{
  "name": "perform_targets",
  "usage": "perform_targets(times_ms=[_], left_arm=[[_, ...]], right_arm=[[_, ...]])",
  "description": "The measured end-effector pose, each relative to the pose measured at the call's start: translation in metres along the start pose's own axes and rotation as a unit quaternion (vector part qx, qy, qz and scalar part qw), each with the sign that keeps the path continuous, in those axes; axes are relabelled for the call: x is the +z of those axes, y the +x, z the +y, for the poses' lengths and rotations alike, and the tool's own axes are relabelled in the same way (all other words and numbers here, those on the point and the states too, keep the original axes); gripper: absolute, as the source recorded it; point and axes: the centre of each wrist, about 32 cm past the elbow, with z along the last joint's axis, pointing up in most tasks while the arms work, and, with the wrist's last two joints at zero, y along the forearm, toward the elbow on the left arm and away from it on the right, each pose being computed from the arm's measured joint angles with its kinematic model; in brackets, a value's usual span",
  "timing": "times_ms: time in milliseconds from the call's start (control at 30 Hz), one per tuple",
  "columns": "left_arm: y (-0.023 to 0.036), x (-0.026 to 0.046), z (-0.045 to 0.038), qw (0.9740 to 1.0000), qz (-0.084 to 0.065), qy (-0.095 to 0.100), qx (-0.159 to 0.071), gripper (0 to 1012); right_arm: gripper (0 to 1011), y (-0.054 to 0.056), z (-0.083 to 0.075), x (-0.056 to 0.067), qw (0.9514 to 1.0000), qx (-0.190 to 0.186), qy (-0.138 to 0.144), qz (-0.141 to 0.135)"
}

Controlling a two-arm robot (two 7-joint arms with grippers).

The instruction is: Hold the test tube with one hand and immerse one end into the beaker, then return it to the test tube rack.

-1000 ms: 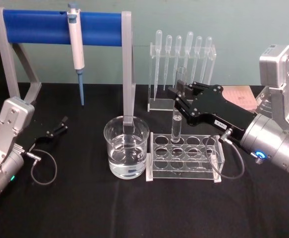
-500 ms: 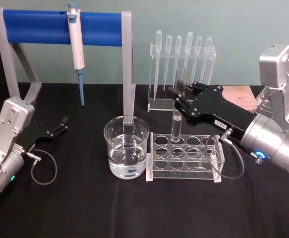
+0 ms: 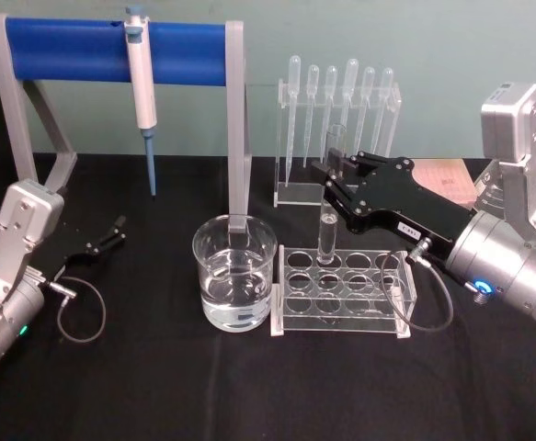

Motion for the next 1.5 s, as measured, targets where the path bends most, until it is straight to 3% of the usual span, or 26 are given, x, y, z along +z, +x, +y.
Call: perform_targets(times_ms=[1500], left_arm=[[0.0000, 0.0000, 0.0000, 1.0000, 0.000, 0.000, 0.000, 1000]], right_arm=[[225, 0.0000, 0.0000, 0.0000, 1.0000, 0.000, 0.000, 0.000]])
